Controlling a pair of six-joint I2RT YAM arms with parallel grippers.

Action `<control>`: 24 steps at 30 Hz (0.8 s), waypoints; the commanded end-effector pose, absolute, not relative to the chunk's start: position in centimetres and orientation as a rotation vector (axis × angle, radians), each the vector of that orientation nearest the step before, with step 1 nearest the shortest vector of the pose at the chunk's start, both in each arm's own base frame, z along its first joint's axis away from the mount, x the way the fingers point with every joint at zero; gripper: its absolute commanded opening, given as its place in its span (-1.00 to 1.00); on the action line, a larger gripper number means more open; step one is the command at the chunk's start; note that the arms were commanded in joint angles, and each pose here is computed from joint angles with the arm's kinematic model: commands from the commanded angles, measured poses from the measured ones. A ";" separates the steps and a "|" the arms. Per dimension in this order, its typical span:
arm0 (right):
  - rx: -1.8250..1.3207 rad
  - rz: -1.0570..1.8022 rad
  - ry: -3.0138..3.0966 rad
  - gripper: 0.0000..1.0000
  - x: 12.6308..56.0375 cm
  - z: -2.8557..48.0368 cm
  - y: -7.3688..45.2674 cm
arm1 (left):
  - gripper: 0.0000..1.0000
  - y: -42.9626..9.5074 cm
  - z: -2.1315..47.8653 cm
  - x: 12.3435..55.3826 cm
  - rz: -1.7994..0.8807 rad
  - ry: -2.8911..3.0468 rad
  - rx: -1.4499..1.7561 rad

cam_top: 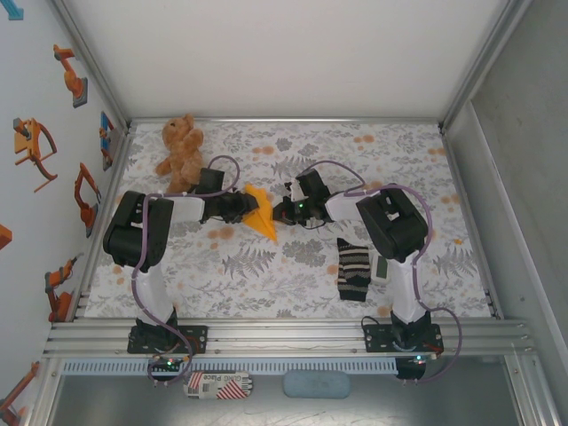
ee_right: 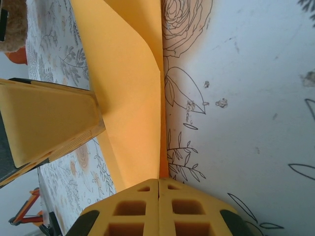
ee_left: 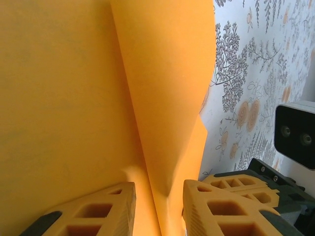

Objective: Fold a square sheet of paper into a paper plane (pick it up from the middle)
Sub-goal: Fourth fold the wing at the center of the table.

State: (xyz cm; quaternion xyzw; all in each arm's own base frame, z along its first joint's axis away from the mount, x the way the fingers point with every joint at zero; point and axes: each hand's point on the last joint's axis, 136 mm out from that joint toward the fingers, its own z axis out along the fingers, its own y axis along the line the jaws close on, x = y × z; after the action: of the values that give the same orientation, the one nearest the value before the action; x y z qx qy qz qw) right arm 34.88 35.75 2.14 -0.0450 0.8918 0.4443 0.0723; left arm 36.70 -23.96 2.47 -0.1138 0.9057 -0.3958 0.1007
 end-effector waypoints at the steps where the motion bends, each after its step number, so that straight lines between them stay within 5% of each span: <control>1: -0.120 1.251 2.827 -1.00 33.0 -1.5 34.4 | -0.40 -23.6 1.5 36.2 -1.116 2.724 -0.340; 24: -0.197 1.268 2.816 -1.00 33.5 -0.4 35.1 | -0.62 -22.7 0.1 35.6 -1.020 2.774 -0.364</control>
State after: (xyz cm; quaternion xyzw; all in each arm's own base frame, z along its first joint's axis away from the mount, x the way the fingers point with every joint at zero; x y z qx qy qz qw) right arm 34.78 35.91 2.18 -0.0660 0.8949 0.4369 0.0623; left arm 36.59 -23.50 1.82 -0.1180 0.9154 -0.3717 0.1001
